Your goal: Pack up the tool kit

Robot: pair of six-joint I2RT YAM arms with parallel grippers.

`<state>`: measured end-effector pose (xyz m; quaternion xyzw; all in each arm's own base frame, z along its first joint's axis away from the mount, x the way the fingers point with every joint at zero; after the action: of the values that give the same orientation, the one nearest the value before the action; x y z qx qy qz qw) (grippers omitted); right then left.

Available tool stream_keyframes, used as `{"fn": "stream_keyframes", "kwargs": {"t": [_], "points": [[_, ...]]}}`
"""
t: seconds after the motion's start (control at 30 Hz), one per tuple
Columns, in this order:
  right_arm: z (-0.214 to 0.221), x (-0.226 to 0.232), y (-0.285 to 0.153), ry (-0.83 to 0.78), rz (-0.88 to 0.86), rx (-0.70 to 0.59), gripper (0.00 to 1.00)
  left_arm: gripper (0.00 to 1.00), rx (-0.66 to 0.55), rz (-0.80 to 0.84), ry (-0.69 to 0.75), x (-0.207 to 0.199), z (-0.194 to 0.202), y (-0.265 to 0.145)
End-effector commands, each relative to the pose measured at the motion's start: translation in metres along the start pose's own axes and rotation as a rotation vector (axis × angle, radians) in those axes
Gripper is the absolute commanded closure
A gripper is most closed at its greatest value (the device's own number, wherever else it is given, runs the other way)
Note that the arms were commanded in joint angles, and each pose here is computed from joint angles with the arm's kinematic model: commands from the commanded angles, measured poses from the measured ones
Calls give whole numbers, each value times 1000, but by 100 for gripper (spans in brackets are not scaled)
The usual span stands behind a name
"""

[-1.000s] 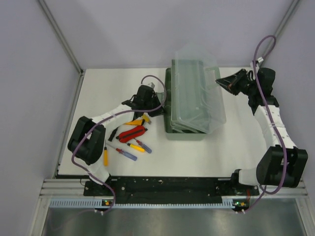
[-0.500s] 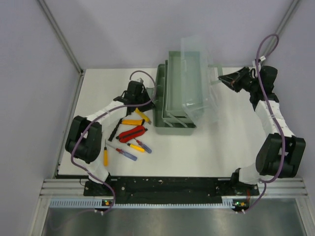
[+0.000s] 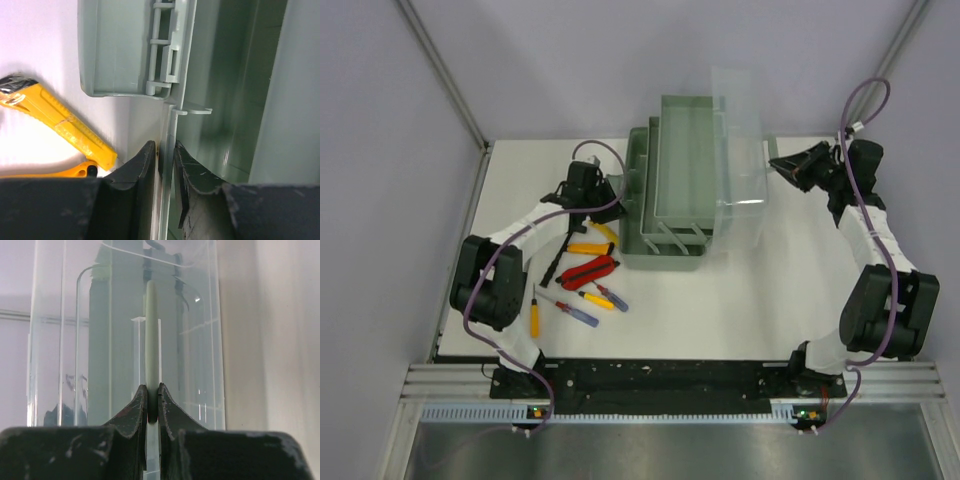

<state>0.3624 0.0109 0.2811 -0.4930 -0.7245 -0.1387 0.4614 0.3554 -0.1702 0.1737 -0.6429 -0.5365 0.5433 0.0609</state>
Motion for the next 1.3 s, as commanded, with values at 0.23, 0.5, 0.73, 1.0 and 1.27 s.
{"fn": "stream_keyframes", "kwargs": {"t": [0.23, 0.5, 0.73, 1.0, 1.27], "points": [[9, -30, -7, -70, 118, -44, 96, 64, -9, -46, -18, 10, -7, -2], [18, -40, -7, -75, 136, -16, 64, 67, 13, -38, -14, 11, -6, 3], [26, -57, -18, -49, 179, -19, 41, 67, 26, -34, -9, 10, -6, 5], [36, -79, -35, -40, 168, -49, 43, 70, 47, -27, -10, 11, -5, 9], [51, -105, -24, 18, 203, 10, 45, 70, 124, 6, -37, 12, 1, 26]]}}
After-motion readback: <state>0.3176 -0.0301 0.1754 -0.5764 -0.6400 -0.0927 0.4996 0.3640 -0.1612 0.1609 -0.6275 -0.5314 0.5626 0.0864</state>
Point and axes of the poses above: each gripper's point midway between its finger pads, its own y axis out along the fingers, its own x axis along the line the jaws close on, z = x × y, the point moved 9 cm from there along -y, back along the fingers, and after that the axes turned 9 degrees about -y, right-handed, at the moved point
